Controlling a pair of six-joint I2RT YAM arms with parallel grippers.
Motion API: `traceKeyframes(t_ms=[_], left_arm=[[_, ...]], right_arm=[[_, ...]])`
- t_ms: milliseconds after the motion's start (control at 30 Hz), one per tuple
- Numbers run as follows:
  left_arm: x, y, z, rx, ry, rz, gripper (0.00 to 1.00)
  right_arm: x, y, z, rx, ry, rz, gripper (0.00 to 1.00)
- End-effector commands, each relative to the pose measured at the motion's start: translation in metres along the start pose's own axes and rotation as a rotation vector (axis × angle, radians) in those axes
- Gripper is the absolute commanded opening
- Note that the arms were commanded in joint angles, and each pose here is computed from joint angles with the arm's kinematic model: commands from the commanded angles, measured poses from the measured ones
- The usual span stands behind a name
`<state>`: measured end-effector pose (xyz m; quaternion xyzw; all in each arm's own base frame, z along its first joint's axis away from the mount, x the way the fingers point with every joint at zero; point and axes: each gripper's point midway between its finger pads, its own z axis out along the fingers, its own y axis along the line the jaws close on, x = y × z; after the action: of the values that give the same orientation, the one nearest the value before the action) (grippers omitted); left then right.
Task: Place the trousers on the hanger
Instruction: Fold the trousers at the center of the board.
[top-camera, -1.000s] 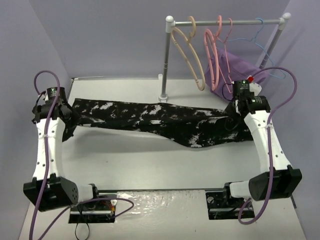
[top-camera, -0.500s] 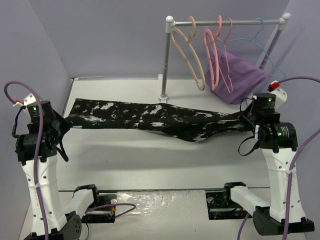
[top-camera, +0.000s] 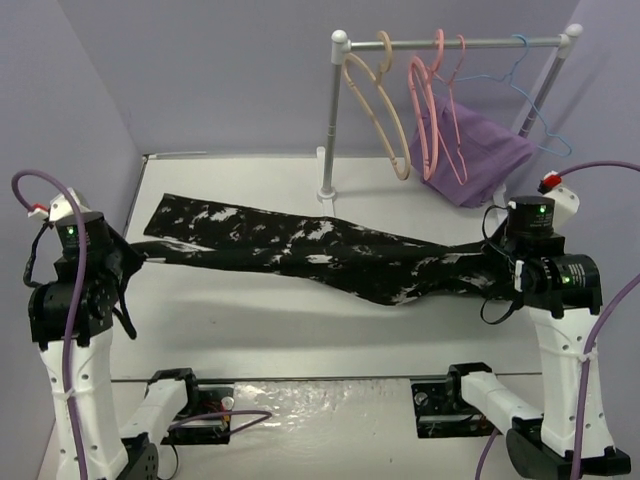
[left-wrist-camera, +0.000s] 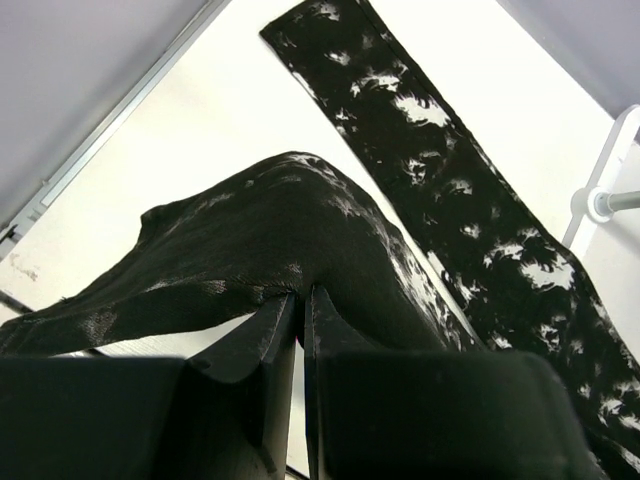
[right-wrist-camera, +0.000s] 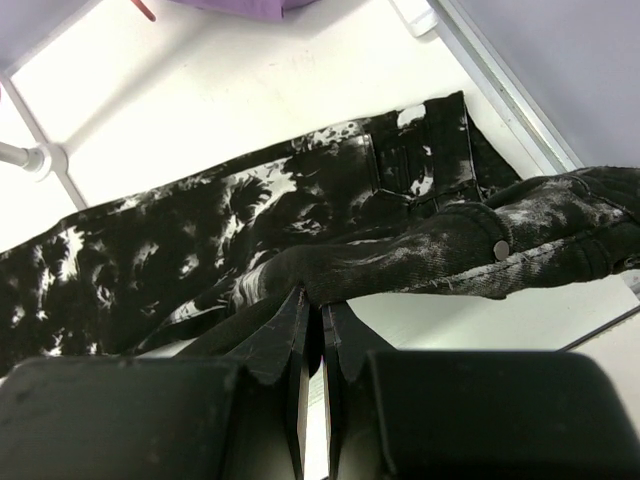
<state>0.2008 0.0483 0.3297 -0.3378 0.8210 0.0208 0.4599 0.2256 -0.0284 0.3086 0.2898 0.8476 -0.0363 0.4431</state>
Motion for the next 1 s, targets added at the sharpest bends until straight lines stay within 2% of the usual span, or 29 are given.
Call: traceKeyframes(t_ms=[0,167,333,567,800,967], left_arm=[[-0.065,0.035,0.051,-0.330,-0.186,0.133,0.00],[-0.063,0.024,0.106,-0.383,-0.093,0.179,0.00],[-0.042,0.028,0.151,-0.439,0.007,0.209,0.00],[-0.032,0.027,0.186,-0.475,0.080,0.241,0.00],[-0.028,0.041,0.163,-0.520,0.085,0.227,0.00],[-0.020,0.060,0.111,-0.508,0.019,0.174,0.00]], right_arm=[[-0.040,-0.063,0.022,0.419,-0.151,-0.120,0.00],[-0.032,-0.046,0.056,0.401,-0.081,-0.155,0.00],[-0.020,-0.038,0.088,0.419,-0.011,-0.202,0.00],[0.003,-0.029,0.130,0.437,0.084,-0.253,0.00],[0.009,-0.030,0.140,0.452,0.112,-0.280,0.00],[0.016,-0.039,0.119,0.430,0.124,-0.285,0.00]])
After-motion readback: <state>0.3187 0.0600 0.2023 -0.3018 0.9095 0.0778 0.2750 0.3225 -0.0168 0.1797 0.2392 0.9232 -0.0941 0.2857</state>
